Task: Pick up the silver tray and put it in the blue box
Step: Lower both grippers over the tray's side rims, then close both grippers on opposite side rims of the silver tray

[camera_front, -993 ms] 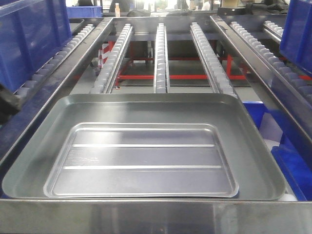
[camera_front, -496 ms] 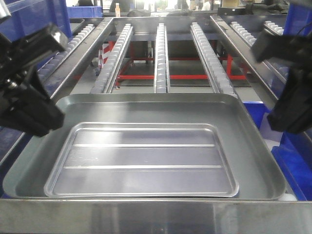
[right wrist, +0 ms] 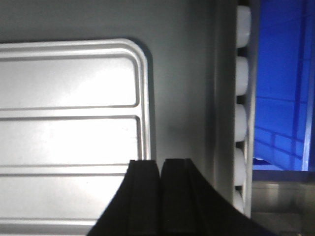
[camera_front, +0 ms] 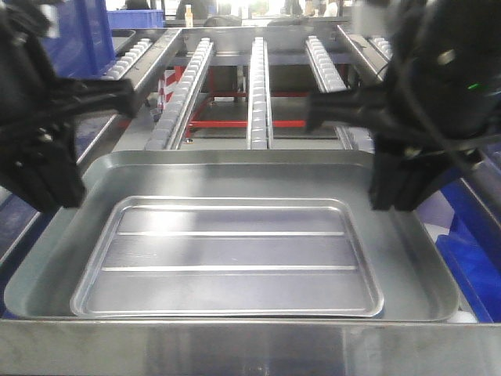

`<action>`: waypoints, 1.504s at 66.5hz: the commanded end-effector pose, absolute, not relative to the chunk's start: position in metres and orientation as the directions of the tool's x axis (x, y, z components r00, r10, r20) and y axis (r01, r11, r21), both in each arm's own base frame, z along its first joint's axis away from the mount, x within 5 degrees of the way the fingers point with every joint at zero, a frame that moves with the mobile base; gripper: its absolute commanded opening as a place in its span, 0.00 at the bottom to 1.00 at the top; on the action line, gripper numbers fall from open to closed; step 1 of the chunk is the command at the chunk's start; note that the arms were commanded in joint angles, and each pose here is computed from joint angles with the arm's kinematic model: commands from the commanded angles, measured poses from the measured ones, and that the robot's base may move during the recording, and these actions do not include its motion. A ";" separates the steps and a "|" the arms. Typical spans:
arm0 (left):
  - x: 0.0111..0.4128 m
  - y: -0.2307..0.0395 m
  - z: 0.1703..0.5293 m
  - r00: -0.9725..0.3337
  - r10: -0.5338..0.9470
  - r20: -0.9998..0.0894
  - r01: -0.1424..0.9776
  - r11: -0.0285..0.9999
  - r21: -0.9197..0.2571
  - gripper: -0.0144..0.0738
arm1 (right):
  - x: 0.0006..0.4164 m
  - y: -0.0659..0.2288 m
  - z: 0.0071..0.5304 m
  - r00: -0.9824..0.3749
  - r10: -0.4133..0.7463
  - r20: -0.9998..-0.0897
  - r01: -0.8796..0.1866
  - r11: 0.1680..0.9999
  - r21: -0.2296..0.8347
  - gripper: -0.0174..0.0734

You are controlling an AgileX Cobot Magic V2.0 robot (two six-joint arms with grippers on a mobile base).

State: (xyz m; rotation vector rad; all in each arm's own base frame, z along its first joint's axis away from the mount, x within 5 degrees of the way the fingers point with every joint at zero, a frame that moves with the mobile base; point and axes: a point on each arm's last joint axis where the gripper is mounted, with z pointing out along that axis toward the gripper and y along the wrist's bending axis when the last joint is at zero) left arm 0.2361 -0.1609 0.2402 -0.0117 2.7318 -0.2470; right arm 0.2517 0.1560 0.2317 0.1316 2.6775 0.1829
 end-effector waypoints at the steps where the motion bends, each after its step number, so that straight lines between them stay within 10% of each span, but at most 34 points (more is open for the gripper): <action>1: 0.239 -0.167 0.252 -0.907 -0.047 -0.418 0.047 0.976 -0.211 0.16 | 0.260 0.162 0.243 -0.873 0.135 -0.468 0.053 0.982 0.184 0.28; 100: 0.240 -0.187 0.234 -0.889 0.083 -0.449 0.163 0.977 -0.141 0.16 | 0.264 0.173 0.220 -0.903 0.023 -0.429 -0.038 0.990 0.133 0.28</action>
